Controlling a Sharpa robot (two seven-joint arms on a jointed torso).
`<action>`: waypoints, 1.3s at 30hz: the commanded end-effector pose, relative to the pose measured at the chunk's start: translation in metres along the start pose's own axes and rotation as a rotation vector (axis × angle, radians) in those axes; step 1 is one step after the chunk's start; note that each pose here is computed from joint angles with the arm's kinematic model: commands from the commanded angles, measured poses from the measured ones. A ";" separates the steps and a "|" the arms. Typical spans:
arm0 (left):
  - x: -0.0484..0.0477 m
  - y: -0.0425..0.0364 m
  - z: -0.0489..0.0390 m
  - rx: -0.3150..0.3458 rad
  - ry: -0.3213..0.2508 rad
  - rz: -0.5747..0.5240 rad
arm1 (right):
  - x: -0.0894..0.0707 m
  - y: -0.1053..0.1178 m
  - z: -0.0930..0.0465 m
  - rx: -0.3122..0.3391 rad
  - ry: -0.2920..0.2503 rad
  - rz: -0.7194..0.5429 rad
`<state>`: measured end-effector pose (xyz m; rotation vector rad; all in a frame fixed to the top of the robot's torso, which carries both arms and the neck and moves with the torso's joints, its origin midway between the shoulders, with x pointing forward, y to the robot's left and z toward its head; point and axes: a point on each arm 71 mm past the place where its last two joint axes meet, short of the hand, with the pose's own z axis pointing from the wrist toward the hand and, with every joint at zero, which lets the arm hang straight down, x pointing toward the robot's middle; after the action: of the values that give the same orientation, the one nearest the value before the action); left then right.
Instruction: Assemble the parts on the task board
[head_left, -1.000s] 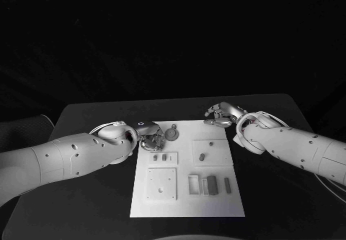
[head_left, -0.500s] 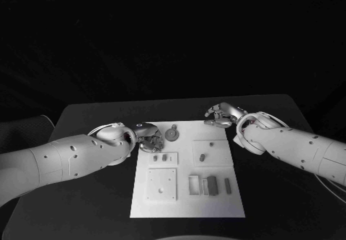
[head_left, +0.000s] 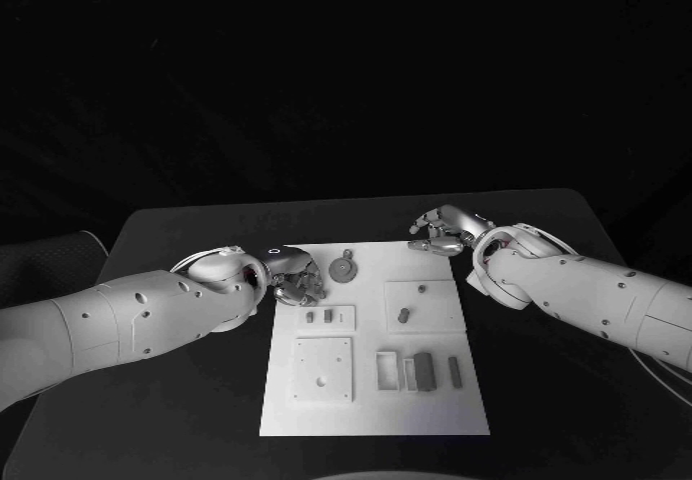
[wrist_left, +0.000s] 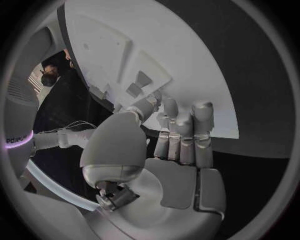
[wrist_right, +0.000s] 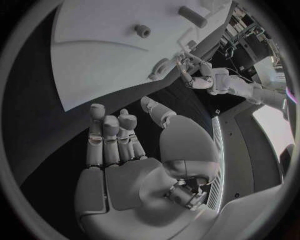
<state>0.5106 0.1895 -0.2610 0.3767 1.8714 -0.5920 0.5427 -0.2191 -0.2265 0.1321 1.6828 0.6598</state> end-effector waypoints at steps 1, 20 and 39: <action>-0.0009 0.0012 -0.0013 0.000 -0.013 -0.002 | 0.001 0.000 0.000 -0.005 0.010 -0.001; -0.0149 0.0306 -0.0268 -0.067 -0.139 -0.098 | -0.003 -0.008 -0.007 -0.001 0.005 -0.006; -0.0583 0.0575 -0.0575 -0.154 -0.410 -0.731 | 0.009 -0.009 -0.043 -0.094 0.067 -0.048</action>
<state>0.5174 0.2693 -0.2056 -0.3528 1.6673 -0.8170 0.5076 -0.2425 -0.2366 0.0691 1.7342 0.6888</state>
